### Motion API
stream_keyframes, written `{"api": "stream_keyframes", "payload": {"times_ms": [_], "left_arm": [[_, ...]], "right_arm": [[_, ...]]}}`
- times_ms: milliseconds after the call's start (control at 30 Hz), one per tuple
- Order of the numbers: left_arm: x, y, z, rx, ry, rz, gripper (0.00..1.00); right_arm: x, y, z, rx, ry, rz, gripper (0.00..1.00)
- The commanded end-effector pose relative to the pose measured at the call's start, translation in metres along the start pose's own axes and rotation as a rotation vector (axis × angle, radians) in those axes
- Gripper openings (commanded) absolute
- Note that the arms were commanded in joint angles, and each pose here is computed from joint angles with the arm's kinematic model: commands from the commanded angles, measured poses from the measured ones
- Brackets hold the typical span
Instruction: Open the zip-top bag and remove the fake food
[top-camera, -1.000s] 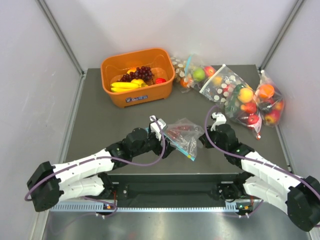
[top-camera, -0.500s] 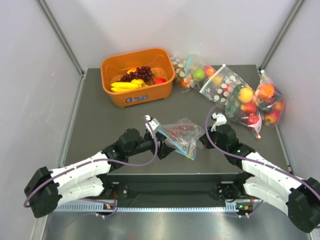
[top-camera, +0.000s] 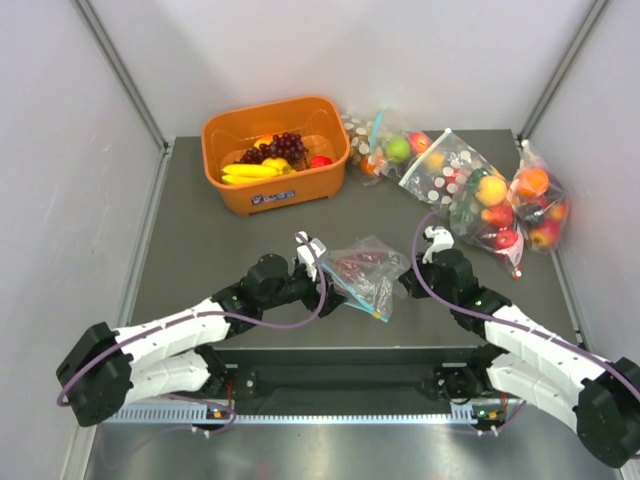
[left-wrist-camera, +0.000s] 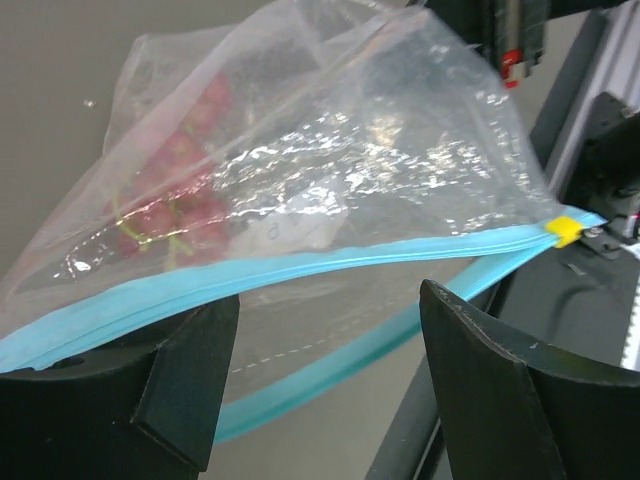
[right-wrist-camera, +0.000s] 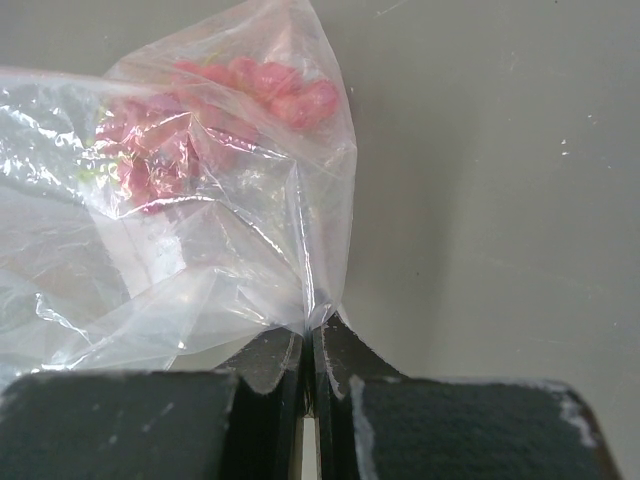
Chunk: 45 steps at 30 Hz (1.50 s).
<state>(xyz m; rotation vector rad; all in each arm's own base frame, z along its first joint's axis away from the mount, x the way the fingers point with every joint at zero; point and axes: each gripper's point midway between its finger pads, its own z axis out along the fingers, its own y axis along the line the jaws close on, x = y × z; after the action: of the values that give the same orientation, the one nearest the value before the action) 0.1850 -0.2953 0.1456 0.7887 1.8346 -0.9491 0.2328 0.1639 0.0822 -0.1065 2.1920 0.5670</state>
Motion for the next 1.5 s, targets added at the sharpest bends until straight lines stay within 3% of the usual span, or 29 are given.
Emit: {"api": "stream_keyframes", "payload": {"times_ms": [0,600,867,1133,1267,1467], "left_arm": [[-0.020,0.010,0.004,-0.054,-0.037,0.050,0.77],[-0.021,0.056,0.061,-0.216,-0.080,0.077,0.84],[-0.030,0.085,0.069,-0.358,-0.113,0.140,0.87],[-0.006,0.102,0.092,-0.391,-0.008,0.187,0.87],[0.005,0.106,0.100,-0.398,0.039,0.191,0.81],[0.024,0.111,0.100,-0.407,0.113,0.184,0.44]], "right_arm": [[-0.026,0.011,-0.004,-0.029,-0.065,0.000,0.00],[-0.017,0.019,0.003,-0.077,-0.020,-0.002,0.00],[-0.016,0.024,0.005,-0.108,-0.018,-0.017,0.00],[-0.013,0.026,0.008,-0.122,-0.003,-0.028,0.00],[-0.013,0.027,0.007,-0.127,0.001,-0.032,0.00],[-0.014,0.026,0.008,-0.117,-0.002,-0.031,0.00]]}}
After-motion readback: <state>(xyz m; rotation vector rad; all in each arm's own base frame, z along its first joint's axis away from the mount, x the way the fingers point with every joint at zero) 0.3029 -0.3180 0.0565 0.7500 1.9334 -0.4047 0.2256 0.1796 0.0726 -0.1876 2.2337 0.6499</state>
